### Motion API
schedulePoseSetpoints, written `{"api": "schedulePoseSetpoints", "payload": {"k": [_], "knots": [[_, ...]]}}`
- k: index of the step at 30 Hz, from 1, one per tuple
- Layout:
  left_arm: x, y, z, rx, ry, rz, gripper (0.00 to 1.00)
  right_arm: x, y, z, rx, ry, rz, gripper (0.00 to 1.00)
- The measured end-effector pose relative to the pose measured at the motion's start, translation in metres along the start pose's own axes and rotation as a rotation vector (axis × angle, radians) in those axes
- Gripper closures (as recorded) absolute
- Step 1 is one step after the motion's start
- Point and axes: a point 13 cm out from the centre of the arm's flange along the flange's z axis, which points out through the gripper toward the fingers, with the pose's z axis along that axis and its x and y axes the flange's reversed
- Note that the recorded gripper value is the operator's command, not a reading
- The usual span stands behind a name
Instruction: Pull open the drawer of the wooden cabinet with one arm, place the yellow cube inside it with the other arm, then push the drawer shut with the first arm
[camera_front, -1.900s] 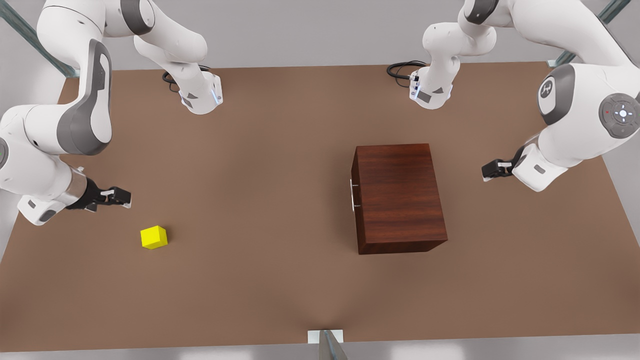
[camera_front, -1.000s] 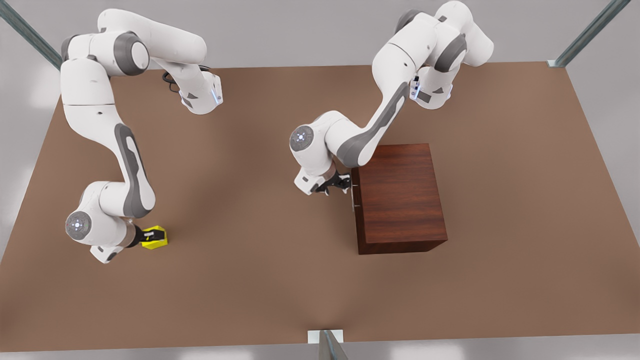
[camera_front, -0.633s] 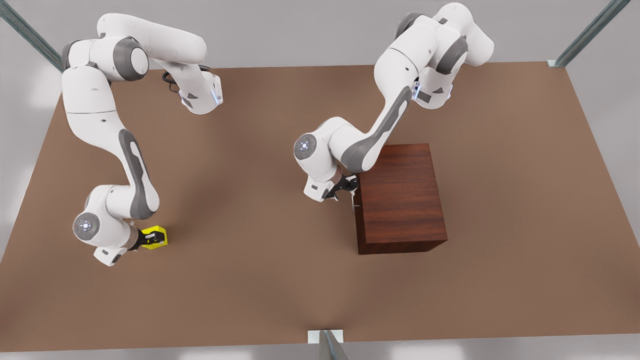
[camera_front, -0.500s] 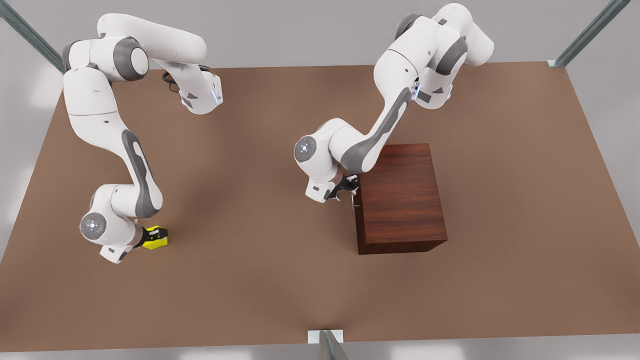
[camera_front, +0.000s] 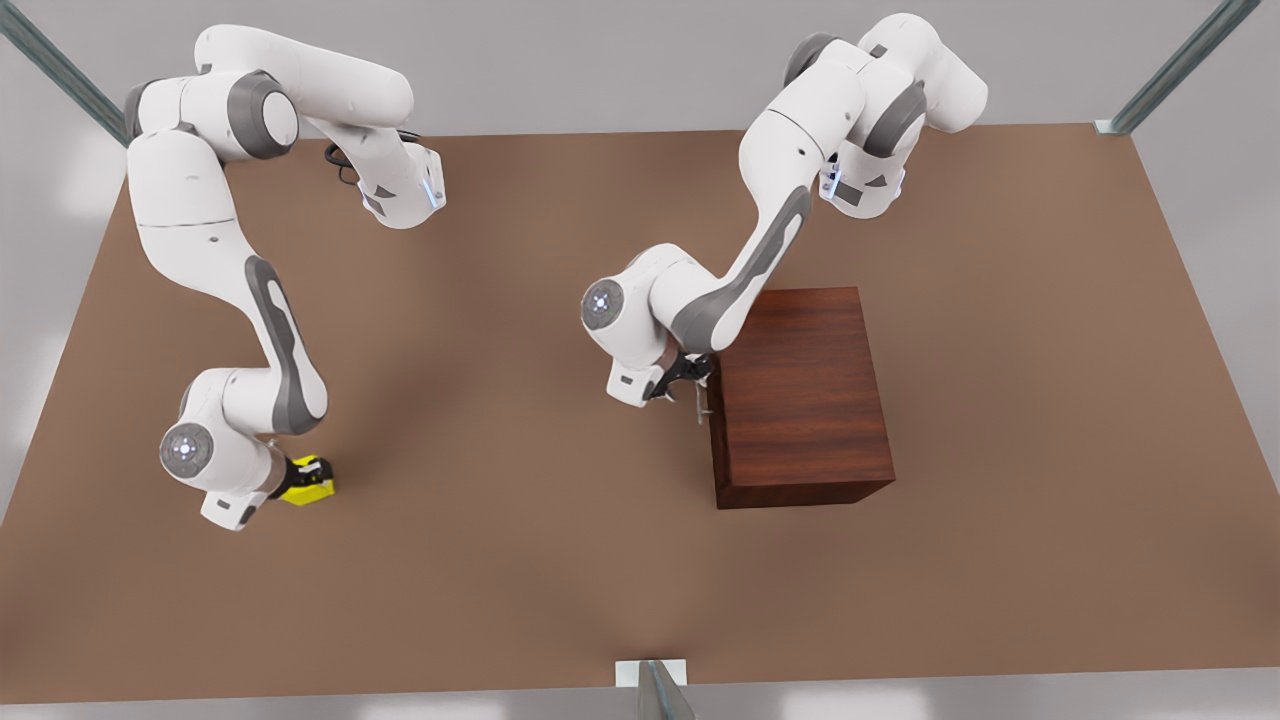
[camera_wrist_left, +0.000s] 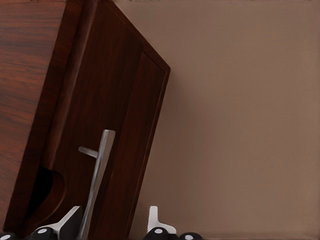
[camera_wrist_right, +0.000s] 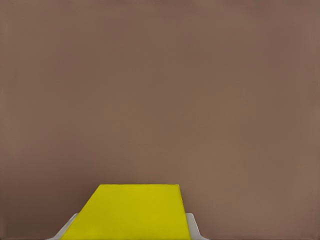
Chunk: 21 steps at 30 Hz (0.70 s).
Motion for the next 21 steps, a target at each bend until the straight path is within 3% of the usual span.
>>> {"api": "schedulePoseSetpoints", "payload": {"k": [8,14,21], "knots": [[-0.003,-0.025,-0.014,0.094,-0.029,-0.010,0.30,-0.072,0.071,-0.154,-0.011,-0.133,-0.071,0.24],[-0.001,-0.040,-0.027,0.151,-0.042,-0.009,0.31,-0.084,0.193,-0.187,-0.069,-0.111,-0.138,0.24],[-0.001,-0.059,-0.036,0.211,-0.058,-0.010,0.31,-0.078,0.237,-0.193,-0.069,-0.068,-0.067,0.24]]}}
